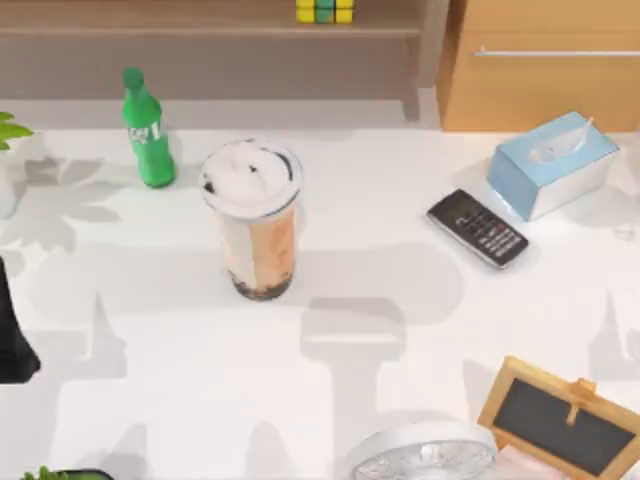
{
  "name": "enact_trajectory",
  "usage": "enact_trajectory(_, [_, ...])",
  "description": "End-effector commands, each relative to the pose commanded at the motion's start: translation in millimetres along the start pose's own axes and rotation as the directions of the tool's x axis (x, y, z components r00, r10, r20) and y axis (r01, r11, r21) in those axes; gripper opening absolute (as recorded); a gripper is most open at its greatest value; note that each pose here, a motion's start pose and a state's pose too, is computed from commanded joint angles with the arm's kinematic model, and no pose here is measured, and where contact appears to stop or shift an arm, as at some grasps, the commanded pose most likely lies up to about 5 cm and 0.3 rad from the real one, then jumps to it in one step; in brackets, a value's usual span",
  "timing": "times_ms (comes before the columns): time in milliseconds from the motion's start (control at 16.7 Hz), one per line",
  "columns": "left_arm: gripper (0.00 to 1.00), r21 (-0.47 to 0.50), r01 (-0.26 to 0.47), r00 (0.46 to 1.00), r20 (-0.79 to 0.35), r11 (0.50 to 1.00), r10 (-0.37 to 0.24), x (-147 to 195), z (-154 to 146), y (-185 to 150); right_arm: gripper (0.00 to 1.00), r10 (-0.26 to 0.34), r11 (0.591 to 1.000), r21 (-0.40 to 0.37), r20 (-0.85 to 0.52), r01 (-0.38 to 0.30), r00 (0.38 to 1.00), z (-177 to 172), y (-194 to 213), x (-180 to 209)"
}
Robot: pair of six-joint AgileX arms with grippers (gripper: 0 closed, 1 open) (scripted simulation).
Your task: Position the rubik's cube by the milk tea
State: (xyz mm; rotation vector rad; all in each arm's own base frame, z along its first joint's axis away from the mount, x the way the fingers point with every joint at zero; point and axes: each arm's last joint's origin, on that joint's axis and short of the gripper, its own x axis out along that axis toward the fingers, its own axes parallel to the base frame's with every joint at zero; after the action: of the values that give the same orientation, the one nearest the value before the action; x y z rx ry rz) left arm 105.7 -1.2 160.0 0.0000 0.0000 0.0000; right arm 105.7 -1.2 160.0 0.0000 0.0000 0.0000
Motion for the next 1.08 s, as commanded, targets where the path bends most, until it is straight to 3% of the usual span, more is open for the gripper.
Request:
enact_trajectory(300, [1.00, -0.001, 0.011, 1.000, 0.029, 1.000, -0.011, 1.3, 15.0, -1.8, 1.00, 0.000, 1.000, 0.000, 0.000, 0.000, 1.000, 0.0, 0.0, 0.0])
enact_trajectory(600, [1.00, -0.014, 0.051, 0.984, 0.173, 0.999, -0.048, 19.1, 88.2, -11.3, 1.00, 0.000, 1.000, 0.000, 0.000, 0.000, 1.000, 0.0, 0.0, 0.0])
enact_trajectory(840, [1.00, -0.039, 0.083, 0.970, 0.234, 0.996, -0.072, 75.1, 145.3, -34.4, 1.00, 0.000, 1.000, 0.000, 0.000, 0.000, 1.000, 0.0, 0.0, 0.0])
enact_trajectory(1080, [1.00, -0.046, 0.098, 0.983, 0.160, 0.994, -0.090, 163.1, 143.3, -86.1, 1.00, 0.000, 1.000, 0.000, 0.000, 0.000, 1.000, 0.0, 0.0, 0.0])
